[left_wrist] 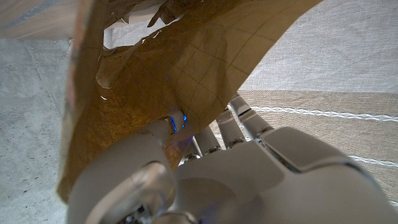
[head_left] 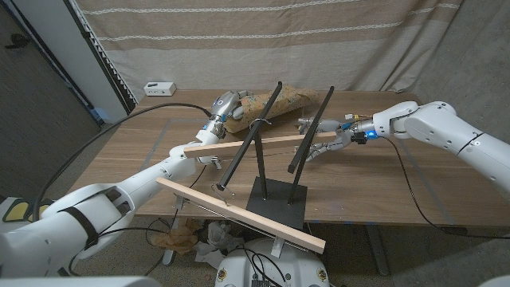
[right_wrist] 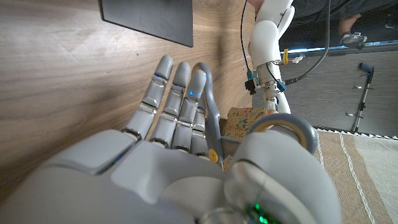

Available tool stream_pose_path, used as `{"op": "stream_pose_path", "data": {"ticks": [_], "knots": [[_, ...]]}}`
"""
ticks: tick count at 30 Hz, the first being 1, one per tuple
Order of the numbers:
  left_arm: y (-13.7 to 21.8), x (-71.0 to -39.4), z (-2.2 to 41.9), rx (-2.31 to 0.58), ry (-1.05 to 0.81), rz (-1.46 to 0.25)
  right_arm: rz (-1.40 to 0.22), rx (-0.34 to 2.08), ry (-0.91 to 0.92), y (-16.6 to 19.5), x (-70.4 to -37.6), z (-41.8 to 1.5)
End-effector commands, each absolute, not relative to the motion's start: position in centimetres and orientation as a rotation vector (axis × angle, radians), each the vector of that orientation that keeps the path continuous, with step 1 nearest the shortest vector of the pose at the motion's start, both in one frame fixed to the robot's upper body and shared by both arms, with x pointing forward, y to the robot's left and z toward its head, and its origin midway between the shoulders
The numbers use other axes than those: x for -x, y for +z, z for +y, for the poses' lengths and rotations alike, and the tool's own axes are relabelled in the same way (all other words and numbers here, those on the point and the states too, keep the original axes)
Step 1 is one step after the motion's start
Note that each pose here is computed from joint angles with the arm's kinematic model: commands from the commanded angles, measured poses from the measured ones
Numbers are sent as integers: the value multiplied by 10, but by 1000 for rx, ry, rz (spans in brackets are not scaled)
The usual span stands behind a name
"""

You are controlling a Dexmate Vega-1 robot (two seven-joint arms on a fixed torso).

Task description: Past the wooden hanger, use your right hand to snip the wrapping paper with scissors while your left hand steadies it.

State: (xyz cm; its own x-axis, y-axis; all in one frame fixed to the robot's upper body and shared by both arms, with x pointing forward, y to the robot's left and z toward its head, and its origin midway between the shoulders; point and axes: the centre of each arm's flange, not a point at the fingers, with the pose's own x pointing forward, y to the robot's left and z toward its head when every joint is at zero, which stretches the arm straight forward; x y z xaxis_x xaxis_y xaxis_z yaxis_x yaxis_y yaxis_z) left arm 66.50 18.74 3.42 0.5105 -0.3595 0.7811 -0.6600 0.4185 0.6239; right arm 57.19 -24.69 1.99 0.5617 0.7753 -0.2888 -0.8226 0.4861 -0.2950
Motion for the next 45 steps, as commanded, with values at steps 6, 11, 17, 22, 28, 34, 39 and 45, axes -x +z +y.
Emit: {"op": "stream_pose_path", "data": {"ticks": [6,11,17,22,28,34,39,45], "knots": [[34,-667,187,-1177,250,-1072,114,413,948,23,-576,-250],[32,-667,188,-1173,255,-1071,106,407,951,24,-576,-250],[33,-666,188,-1172,265,-1076,86,404,947,27,-574,-251],[32,-665,186,-1180,267,-1082,62,377,936,25,-573,-251],[33,-664,186,-1180,270,-1083,37,331,927,19,-573,-252],[34,-661,184,-1184,267,-1093,14,316,910,17,-573,-255],[33,-659,184,-1180,271,-1090,-14,283,889,16,-572,-259],[30,-657,185,-1180,277,-1084,-28,251,876,12,-570,-261]]}}
